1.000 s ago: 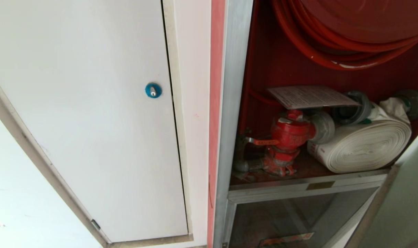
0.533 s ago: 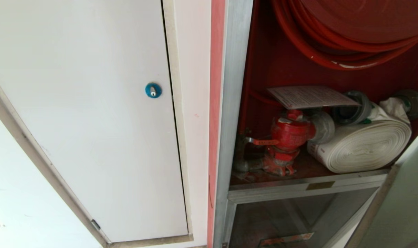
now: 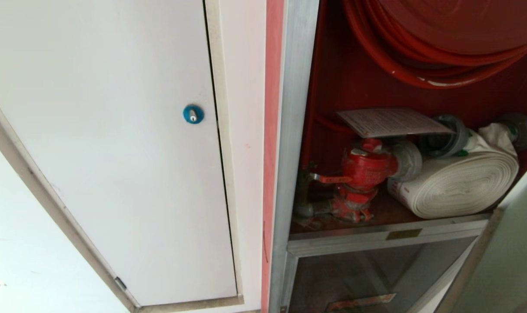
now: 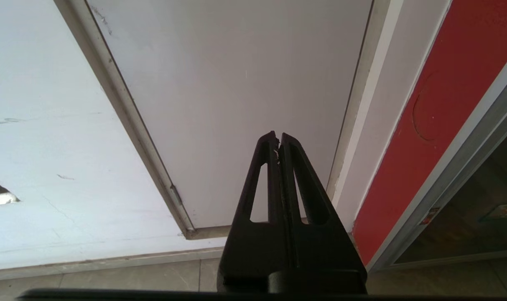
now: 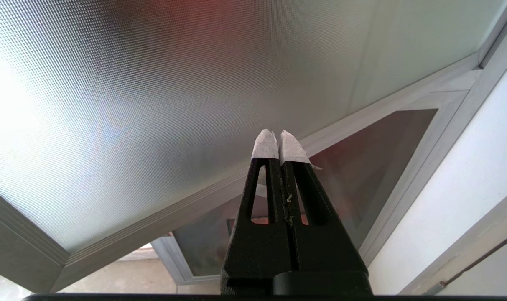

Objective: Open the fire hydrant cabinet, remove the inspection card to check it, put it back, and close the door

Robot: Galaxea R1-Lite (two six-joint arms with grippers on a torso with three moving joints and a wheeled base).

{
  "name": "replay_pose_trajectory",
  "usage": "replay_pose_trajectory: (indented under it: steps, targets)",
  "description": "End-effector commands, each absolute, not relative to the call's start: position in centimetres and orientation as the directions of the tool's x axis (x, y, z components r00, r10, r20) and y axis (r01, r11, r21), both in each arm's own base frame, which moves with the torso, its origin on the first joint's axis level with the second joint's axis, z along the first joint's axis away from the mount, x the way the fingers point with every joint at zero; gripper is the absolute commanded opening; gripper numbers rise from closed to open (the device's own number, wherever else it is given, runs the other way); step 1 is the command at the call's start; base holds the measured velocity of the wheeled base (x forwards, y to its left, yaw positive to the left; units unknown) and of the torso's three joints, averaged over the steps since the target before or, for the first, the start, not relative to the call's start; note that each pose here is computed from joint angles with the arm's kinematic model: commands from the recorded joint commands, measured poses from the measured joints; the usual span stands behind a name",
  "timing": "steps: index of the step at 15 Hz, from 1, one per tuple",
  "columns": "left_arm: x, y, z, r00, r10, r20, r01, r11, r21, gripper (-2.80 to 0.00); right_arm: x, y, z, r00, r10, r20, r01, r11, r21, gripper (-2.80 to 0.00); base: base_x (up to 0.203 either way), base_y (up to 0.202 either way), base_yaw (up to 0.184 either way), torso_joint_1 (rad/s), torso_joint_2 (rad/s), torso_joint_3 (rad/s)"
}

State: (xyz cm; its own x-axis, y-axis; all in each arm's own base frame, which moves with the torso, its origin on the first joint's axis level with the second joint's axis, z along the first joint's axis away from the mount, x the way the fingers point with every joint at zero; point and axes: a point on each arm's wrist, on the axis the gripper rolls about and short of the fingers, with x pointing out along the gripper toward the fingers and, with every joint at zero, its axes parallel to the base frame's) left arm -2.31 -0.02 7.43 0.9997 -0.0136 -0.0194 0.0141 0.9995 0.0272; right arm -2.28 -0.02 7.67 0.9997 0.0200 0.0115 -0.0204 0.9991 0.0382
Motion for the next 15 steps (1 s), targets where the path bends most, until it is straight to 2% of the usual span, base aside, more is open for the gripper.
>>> replay_pose_trajectory:
  steps: [1,5,15]
  targets:
    - [-2.33,-0.02,7.44,1.0,-0.014,-0.017,0.014,1.0,0.027,-2.8,-2.23,-0.02,7.6,1.0,0.02,0.006,-0.02,0.999,0.038,-2.8,0.0,0.0,0.0,0.0,0.0,0.0]
    - [-2.33,-0.02,7.44,1.0,-0.014,-0.017,0.014,1.0,0.021,-2.8,-2.25,-0.02,7.59,1.0,0.02,0.008,-0.02,0.999,0.037,-2.8,-0.028,0.0,0.001,0.004,0.0,0.001]
    - [-2.33,-0.02,7.44,1.0,-0.014,-0.017,0.014,1.0,0.021,-2.8,-2.25,-0.02,7.59,1.0,0.02,0.008,-0.02,0.999,0.038,-2.8,-0.194,0.0,0.001,0.001,0.0,0.002]
